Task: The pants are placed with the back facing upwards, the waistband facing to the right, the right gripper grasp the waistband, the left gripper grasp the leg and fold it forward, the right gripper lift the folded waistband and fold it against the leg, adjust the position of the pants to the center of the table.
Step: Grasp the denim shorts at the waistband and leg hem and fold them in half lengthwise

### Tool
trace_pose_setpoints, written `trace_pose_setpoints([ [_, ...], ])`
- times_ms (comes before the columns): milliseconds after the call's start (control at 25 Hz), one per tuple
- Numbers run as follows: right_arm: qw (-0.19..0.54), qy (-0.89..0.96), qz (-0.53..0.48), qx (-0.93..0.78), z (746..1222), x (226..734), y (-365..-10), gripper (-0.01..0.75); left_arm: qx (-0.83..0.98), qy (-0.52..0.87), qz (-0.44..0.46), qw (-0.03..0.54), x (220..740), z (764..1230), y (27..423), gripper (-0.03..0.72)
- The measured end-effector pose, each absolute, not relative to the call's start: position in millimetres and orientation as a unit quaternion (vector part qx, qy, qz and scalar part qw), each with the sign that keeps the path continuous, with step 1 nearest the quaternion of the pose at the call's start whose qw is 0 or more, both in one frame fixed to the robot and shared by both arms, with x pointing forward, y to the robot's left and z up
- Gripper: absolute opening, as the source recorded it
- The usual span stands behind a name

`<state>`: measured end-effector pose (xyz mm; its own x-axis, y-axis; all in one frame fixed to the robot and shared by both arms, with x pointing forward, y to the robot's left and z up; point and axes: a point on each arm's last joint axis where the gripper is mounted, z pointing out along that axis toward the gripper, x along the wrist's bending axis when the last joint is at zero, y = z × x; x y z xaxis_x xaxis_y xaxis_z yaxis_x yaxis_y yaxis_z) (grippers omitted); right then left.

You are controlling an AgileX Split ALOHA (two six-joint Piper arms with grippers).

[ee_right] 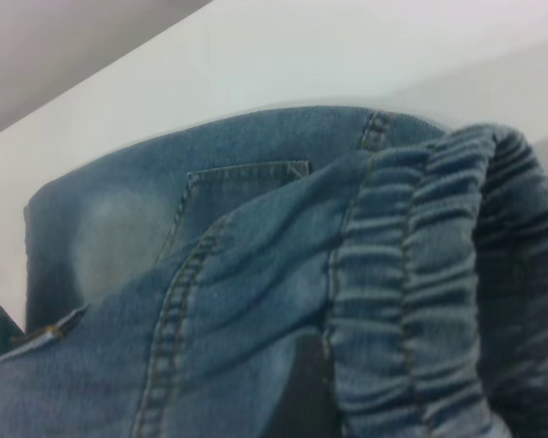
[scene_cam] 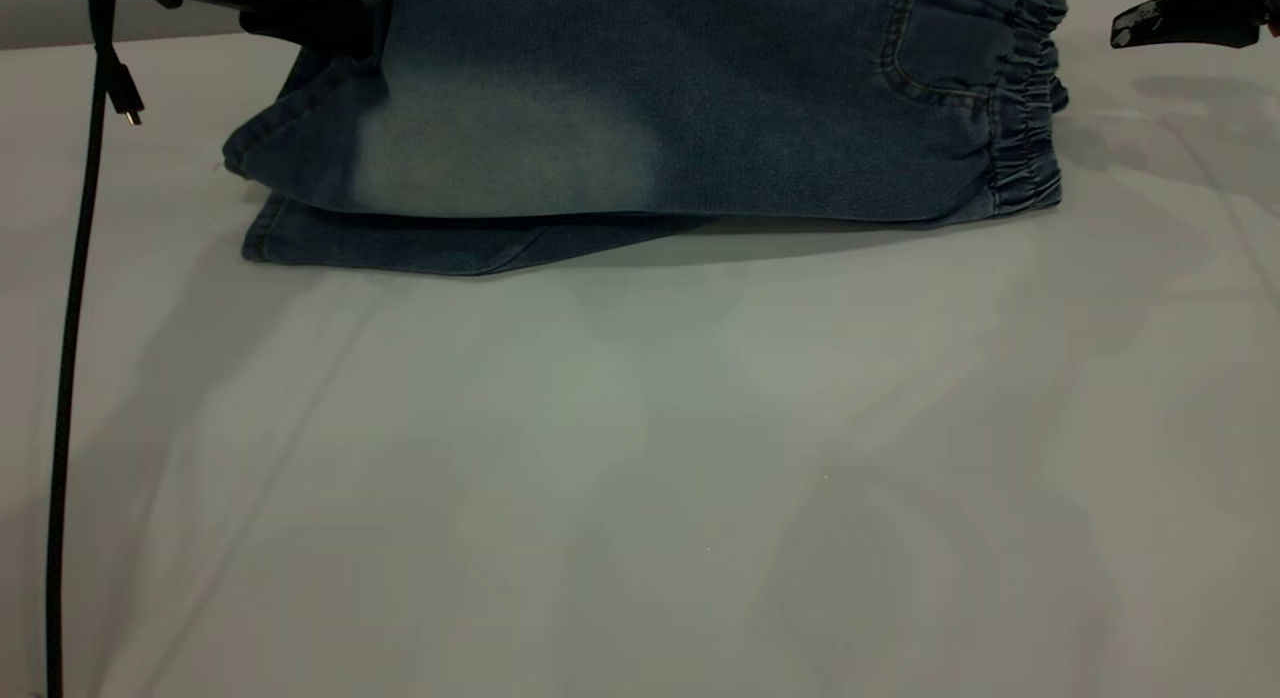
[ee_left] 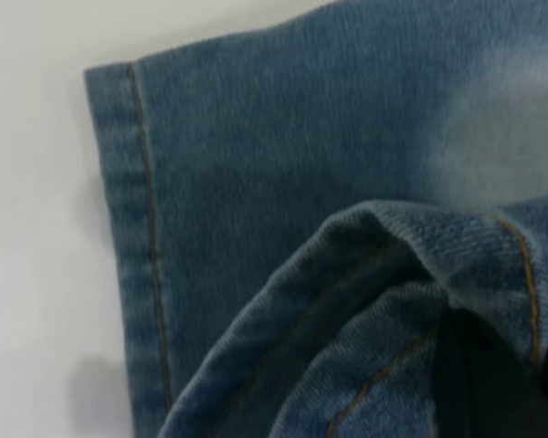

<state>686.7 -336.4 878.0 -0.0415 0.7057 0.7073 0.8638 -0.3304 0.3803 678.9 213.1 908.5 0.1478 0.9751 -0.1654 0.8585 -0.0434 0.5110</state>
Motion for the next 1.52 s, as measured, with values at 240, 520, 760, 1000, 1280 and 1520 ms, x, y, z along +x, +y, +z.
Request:
trace_pose_setpoints([
  [240,0.09,-0.575,-0.438,-0.685,878,686,-336,0.587,0.709,0.635,0.15,0.27,685,912,215,0.067],
  [520,0.093,-0.577,-0.439,-0.683,878,686,-336,0.587,0.717,0.629,0.159,0.256,684,911,218,0.067],
  [760,0.097,-0.578,-0.44,-0.681,878,685,-335,0.586,0.731,0.615,0.165,0.245,684,911,219,0.129],
  [1000,0.097,-0.579,-0.438,-0.68,878,685,-335,0.585,0.73,0.615,0.166,0.246,684,911,219,0.386],
  [1280,0.101,-0.577,-0.439,-0.681,878,685,-335,0.585,0.727,0.614,0.173,0.255,684,917,219,0.541],
  [1520,0.117,-0.572,-0.444,-0.68,880,684,-333,0.585,0.722,0.612,0.184,0.265,686,921,219,0.547],
])
